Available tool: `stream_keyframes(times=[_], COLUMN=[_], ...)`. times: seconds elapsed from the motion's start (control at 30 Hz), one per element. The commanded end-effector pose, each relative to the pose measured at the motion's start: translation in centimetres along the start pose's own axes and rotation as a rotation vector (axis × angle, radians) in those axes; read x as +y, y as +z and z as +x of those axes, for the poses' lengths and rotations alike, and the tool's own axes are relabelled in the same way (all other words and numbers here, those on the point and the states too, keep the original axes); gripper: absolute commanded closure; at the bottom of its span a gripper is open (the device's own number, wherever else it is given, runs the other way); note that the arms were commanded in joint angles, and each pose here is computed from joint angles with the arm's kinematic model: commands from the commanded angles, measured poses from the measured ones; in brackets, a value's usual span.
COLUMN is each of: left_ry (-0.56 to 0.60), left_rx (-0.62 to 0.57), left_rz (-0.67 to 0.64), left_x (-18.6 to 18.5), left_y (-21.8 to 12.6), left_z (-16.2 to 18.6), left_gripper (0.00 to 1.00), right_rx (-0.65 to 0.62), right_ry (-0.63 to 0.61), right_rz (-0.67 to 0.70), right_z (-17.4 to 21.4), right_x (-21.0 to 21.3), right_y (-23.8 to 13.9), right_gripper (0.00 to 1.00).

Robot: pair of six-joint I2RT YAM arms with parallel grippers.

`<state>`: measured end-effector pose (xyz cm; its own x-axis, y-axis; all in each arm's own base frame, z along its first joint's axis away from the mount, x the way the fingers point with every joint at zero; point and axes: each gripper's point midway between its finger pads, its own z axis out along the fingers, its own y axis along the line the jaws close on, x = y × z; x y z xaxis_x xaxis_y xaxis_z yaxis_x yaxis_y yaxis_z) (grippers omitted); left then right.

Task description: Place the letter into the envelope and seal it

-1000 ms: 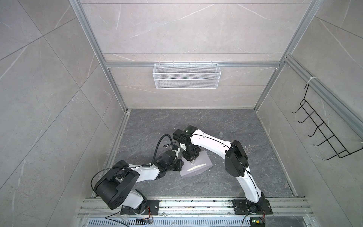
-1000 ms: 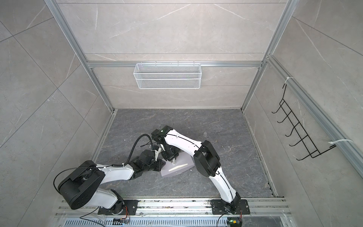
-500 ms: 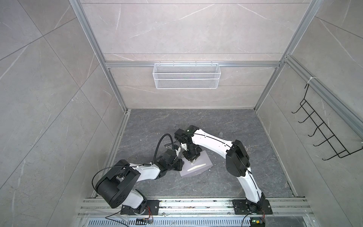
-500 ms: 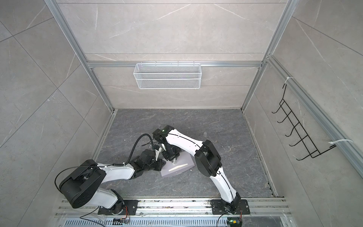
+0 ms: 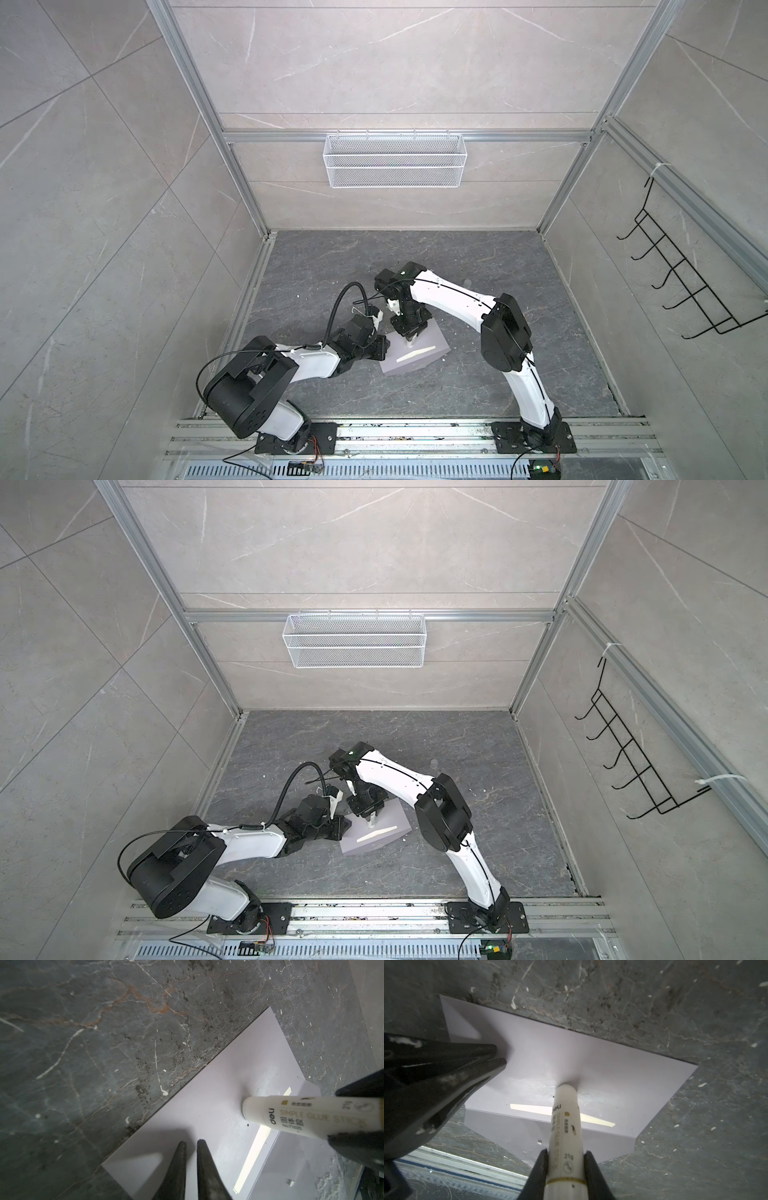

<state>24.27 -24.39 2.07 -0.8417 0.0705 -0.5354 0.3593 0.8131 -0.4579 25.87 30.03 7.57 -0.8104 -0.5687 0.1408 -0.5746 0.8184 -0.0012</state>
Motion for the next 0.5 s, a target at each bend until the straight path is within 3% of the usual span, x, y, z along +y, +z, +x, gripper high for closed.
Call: stream_keyframes(times=[0.0, 0.47], left_ry=[0.001, -0.001], left_rx=[0.083, 0.084], left_rz=[-0.071, -0.063], left_x=[1.8, 1.6], left_y=[0.4, 0.4], left_z=[2.2, 2.1], left_gripper=[0.84, 0.84], right_rx=[0.060, 0.094], right_ry=[0.031, 0.077], right_rz=[0.129, 0.195], right_z=[1.0, 2.0], right_x=[-3.5, -7.1], right_y=[1.5, 2.0], right_gripper=[1.00, 1.00])
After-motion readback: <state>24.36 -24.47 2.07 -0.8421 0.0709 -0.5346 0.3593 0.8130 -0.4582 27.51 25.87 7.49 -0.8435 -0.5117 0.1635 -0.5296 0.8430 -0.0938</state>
